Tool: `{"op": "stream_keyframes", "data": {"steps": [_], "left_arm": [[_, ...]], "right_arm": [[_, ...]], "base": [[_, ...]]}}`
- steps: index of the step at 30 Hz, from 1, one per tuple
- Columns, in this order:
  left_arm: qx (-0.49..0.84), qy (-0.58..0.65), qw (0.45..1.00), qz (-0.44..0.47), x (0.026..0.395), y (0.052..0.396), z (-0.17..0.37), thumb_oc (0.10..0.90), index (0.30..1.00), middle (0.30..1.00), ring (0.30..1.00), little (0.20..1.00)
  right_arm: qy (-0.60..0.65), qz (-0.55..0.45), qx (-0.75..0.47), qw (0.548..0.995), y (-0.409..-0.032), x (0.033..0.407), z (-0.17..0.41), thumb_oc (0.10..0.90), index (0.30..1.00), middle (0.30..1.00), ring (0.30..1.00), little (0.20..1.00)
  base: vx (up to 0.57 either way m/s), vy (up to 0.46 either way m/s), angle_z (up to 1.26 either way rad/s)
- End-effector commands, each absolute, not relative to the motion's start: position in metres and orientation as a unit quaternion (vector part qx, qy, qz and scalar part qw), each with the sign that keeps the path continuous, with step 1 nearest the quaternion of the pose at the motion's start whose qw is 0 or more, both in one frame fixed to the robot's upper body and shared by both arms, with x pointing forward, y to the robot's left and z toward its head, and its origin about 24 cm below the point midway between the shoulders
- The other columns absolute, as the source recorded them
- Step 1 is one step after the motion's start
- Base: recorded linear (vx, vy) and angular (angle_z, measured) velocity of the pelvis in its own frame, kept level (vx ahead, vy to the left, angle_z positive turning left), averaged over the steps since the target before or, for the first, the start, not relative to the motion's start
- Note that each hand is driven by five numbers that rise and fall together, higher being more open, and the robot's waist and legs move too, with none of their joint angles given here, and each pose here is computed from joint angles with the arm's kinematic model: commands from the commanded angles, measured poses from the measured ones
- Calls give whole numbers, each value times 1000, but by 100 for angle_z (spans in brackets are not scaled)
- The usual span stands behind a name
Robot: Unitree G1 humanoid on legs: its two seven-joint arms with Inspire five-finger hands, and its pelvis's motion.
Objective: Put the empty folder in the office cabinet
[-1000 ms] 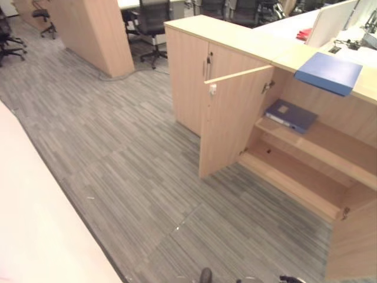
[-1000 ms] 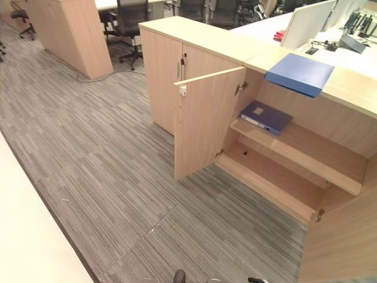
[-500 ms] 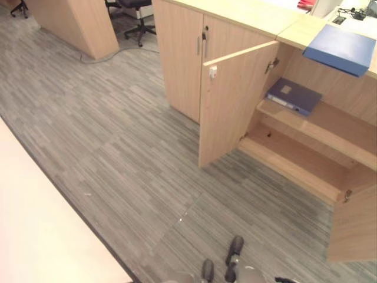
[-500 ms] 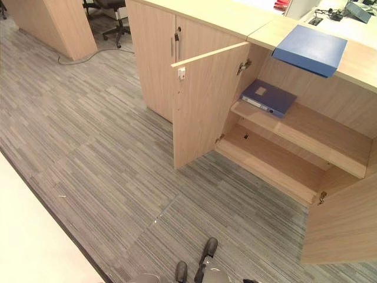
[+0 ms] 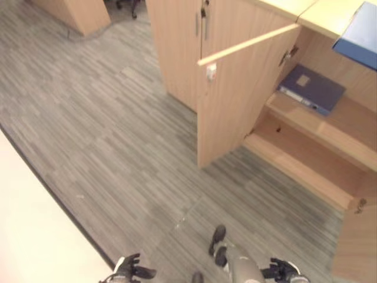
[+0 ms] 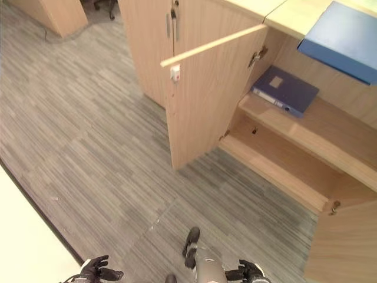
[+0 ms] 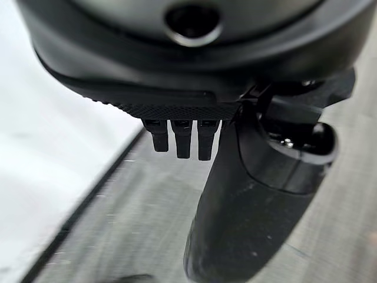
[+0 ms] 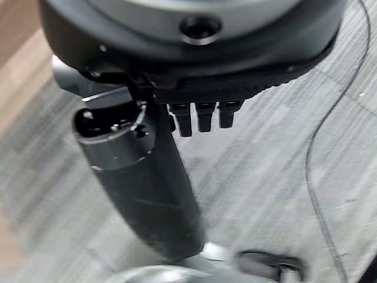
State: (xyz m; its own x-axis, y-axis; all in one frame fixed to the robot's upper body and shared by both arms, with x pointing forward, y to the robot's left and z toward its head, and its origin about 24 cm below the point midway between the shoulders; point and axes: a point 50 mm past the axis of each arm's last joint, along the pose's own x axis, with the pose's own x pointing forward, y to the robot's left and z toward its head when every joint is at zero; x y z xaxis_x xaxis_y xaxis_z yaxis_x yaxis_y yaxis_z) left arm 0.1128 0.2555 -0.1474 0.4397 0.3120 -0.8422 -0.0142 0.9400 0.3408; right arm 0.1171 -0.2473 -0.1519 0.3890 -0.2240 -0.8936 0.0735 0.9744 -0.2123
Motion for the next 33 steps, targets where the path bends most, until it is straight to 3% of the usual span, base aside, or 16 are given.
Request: {"op": "stream_keyframes", "data": {"steps": [1, 11, 22, 33], "left_arm": [[149, 496, 848, 119, 121, 274, -138, 800, 900, 900, 900, 900], [130, 493, 853, 109, 114, 268, -139, 800, 900, 900, 900, 900], [137, 543, 822, 104, 91, 264, -151, 800, 900, 900, 900, 900], [137, 546, 821, 96, 90, 261, -152, 800, 900, 900, 900, 900]], "right_arm": [[568, -131, -81, 809, -272, 95, -151, 800, 900, 900, 900, 900], [583, -126, -92, 798, -275, 83, -152, 800, 900, 900, 900, 900], [617, -107, -90, 775, -264, 60, -160, 800, 900, 900, 900, 900], [605, -84, -95, 786, -255, 75, -161, 800, 900, 900, 900, 900]], "base": [[125, -144, -96], [170, 34, -61], [189, 131, -86], [86, 133, -9]]}}
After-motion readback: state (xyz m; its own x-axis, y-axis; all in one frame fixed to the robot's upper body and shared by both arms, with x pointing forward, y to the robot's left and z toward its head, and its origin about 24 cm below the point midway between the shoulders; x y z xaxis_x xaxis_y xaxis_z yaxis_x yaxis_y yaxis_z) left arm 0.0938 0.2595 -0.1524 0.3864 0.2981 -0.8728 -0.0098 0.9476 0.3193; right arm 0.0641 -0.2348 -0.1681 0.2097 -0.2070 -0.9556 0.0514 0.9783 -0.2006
